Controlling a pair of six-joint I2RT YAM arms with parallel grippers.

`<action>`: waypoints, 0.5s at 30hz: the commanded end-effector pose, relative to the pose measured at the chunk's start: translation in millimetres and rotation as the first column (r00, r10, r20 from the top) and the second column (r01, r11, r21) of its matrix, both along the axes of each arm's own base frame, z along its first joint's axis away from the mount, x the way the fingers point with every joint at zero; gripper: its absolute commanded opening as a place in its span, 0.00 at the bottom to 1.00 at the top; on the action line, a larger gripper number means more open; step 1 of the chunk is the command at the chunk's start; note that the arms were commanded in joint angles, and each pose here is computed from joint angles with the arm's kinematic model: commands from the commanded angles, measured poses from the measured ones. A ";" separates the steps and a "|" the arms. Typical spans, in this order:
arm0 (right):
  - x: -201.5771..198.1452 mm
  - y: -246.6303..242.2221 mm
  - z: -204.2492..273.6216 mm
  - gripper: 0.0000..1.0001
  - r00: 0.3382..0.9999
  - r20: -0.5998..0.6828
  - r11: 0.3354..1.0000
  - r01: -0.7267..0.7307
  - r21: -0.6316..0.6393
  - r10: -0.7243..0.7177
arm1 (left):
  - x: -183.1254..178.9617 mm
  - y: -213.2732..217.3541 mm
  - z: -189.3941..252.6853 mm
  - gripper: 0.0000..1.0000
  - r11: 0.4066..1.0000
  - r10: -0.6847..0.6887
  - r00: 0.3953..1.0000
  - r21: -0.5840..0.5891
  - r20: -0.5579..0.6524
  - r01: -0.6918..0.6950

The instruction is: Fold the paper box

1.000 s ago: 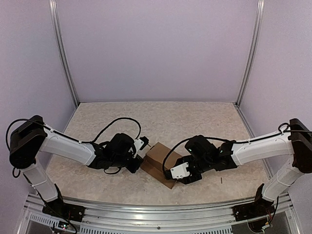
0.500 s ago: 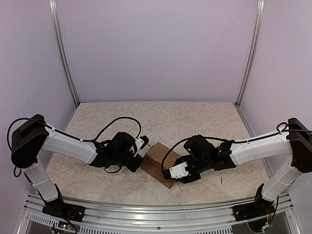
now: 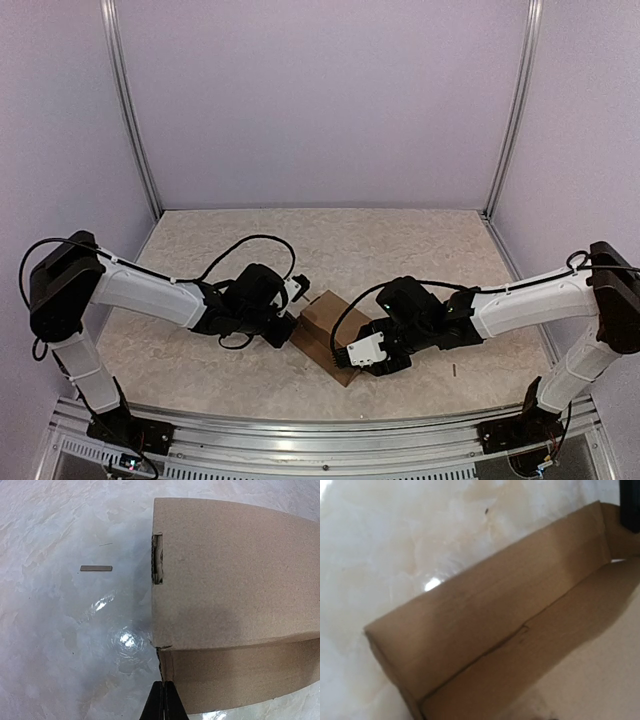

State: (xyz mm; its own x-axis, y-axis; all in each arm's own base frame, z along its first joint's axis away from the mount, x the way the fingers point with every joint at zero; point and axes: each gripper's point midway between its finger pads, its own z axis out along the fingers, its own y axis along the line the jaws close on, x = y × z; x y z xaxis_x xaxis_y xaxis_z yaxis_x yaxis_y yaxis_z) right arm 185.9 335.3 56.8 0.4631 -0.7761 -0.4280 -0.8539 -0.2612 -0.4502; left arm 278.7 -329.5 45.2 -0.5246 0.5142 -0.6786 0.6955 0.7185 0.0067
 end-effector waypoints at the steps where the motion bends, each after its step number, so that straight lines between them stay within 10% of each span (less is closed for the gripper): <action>1: -20.8 -12.5 -28.0 0.55 0.995 -0.096 0.995 -0.044 -0.087 0.035 | 4.4 -8.8 1.9 0.00 1.000 -0.025 1.000 0.004 0.000 0.025; 15: -13.3 -13.2 -31.4 0.53 0.997 -0.076 0.995 -0.009 -0.101 0.002 | -2.9 -5.2 -4.1 0.00 0.999 -0.053 0.999 0.012 -0.005 0.053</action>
State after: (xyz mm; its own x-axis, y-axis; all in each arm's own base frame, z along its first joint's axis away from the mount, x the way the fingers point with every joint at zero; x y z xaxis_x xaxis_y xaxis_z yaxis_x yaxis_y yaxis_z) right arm 187.1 337.5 56.0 0.4687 -0.7745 -0.4248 -0.8511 -0.2674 -0.4517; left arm 283.9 -331.6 43.9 -0.5132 0.5381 -0.6687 0.7036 0.7099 0.0312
